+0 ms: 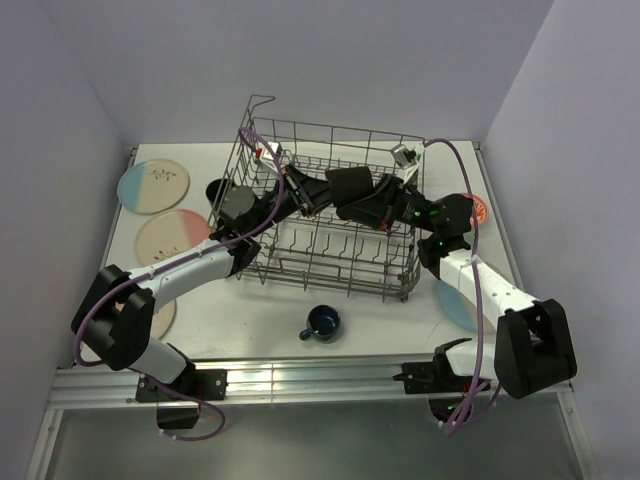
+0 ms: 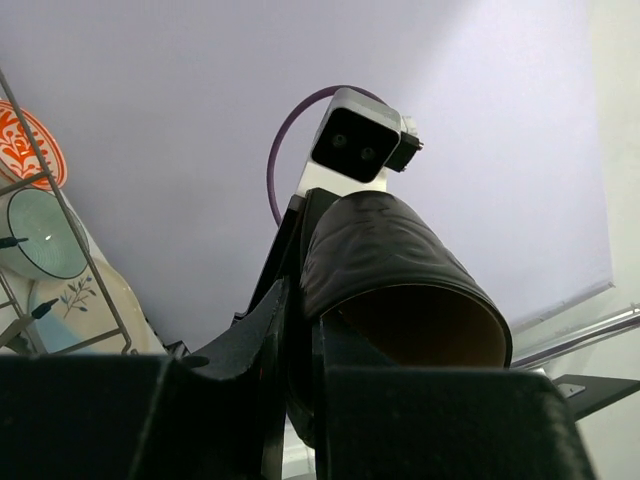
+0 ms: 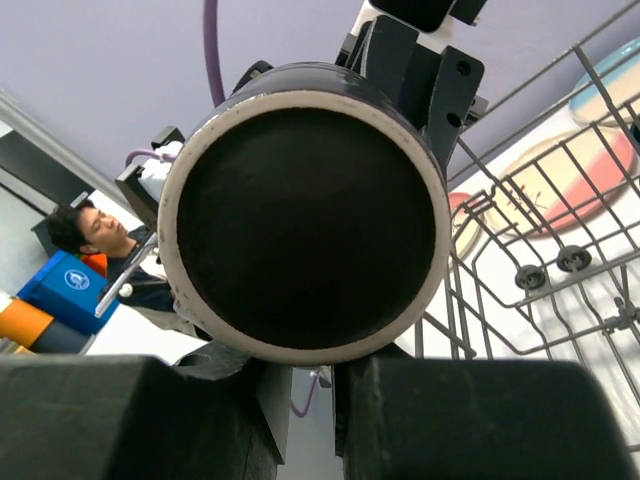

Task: Load the mixed dishes into the dish rack
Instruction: Pass the cup from the left arm to the right, then place the cup upside down on the dish rack

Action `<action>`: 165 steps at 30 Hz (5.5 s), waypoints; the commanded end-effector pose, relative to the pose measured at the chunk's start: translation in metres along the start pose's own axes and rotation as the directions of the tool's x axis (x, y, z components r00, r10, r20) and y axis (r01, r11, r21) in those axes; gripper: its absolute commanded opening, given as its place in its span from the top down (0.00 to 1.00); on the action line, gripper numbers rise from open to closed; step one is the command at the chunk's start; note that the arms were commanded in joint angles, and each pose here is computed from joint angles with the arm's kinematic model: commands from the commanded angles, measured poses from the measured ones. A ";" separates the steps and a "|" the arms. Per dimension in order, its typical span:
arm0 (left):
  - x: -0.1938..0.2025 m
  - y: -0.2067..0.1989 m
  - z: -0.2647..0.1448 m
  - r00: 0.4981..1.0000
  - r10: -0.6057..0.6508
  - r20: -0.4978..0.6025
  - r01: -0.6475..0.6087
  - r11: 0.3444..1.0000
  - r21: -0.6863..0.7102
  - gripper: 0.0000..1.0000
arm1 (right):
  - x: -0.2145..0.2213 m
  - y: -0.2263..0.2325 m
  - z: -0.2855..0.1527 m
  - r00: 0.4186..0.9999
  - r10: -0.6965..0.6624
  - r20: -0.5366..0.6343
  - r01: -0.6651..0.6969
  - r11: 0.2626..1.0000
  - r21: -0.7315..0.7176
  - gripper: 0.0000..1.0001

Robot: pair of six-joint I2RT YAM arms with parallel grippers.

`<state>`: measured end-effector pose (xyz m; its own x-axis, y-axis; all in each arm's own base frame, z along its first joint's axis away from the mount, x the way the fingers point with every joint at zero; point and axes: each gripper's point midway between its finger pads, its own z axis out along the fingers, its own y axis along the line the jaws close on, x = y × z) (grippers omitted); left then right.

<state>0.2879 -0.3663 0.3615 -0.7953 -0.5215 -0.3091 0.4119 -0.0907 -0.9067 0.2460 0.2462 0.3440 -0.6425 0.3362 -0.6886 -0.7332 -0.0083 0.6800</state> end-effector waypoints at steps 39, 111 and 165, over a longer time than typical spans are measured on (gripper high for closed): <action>-0.112 -0.036 -0.183 0.641 0.767 -0.023 -0.469 0.367 -0.803 0.15 | -0.049 -0.099 0.057 0.907 -0.311 -0.284 0.409 0.812 0.415 1.00; -0.143 0.038 -0.253 0.617 0.787 0.016 -0.239 0.207 -0.949 0.09 | 0.005 -0.360 0.206 0.932 -0.281 -0.228 0.335 0.430 0.839 0.99; -0.134 0.033 -0.283 0.589 0.807 0.044 -0.203 0.201 -0.958 0.09 | 0.008 -0.351 0.185 0.884 -0.309 -0.350 0.444 0.321 0.837 0.83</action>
<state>0.2832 -0.0648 0.2854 -0.1575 -0.3899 -0.9073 -0.1673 0.9160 -0.3646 0.5393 0.4312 0.0949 -0.4886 -0.0537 -0.8708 -0.3443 0.9290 0.1359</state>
